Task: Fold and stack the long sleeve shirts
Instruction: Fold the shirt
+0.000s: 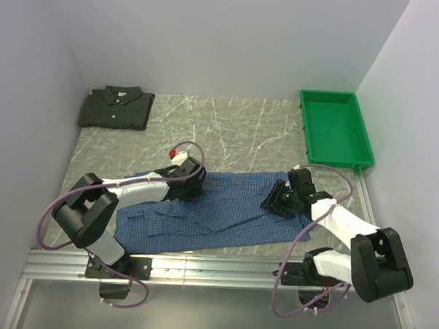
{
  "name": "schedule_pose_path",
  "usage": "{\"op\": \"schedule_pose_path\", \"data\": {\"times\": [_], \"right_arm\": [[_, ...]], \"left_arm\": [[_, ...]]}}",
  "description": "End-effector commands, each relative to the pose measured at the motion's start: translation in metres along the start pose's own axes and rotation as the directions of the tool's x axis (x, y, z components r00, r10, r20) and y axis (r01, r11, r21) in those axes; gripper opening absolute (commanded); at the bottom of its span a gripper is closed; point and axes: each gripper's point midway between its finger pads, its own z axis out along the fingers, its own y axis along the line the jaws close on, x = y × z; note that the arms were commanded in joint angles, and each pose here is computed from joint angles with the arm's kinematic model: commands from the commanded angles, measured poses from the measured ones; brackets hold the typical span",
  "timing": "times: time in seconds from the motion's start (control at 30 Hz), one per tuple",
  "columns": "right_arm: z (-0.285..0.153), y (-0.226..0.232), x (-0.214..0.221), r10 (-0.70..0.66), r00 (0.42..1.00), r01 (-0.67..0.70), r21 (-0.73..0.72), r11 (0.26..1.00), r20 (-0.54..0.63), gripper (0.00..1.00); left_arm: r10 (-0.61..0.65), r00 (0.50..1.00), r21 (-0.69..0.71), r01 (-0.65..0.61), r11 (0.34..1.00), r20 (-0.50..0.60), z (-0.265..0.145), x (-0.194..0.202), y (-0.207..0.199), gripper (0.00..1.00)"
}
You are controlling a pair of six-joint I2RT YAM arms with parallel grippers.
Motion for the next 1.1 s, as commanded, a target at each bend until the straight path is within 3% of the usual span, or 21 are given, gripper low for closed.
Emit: {"op": "schedule_pose_path", "data": {"times": [0.0, 0.17, 0.33, 0.47, 0.53, 0.8, 0.93, 1.07], "right_arm": [[-0.001, -0.009, -0.014, 0.037, 0.996, -0.039, 0.03, 0.999, 0.076, 0.54], [-0.017, -0.015, -0.03, 0.007, 0.988, -0.022, 0.097, 0.995, 0.155, 0.54], [-0.03, -0.005, -0.026, 0.018, 0.983, -0.027, 0.048, 0.998, 0.183, 0.55], [-0.026, -0.003, -0.004, 0.006, 0.993, -0.015, 0.077, 0.997, 0.121, 0.56], [-0.019, 0.004, 0.009, -0.006, 0.997, 0.0, 0.079, 0.997, 0.079, 0.56], [0.01, 0.017, 0.013, -0.004, 1.0, 0.002, 0.094, 0.996, 0.026, 0.56], [0.024, 0.028, -0.008, -0.041, 0.997, 0.034, 0.104, 0.994, 0.061, 0.55], [0.045, 0.031, -0.041, -0.126, 0.991, 0.113, 0.203, 0.973, 0.051, 0.55]], "left_arm": [[-0.057, 0.998, -0.059, 0.059, 0.996, 0.028, 0.0, -0.016, 0.021, 0.54], [0.011, 0.995, -0.003, -0.011, 1.0, 0.104, -0.028, -0.049, 0.01, 0.62], [0.133, 0.971, -0.053, -0.125, 0.991, 0.199, -0.055, -0.091, 0.007, 0.74], [0.115, 0.982, -0.057, -0.108, 0.993, 0.152, -0.04, -0.102, 0.018, 0.72], [0.072, 0.99, -0.013, -0.071, 0.997, 0.118, -0.028, -0.105, 0.017, 0.7], [-0.085, 0.996, -0.06, 0.083, 0.995, -0.03, 0.026, -0.095, 0.042, 0.68], [-0.207, 0.977, -0.097, 0.201, 0.975, -0.057, 0.033, -0.084, 0.068, 0.64], [-0.331, 0.942, -0.12, 0.324, 0.938, -0.047, 0.025, -0.076, 0.094, 0.64]]}}
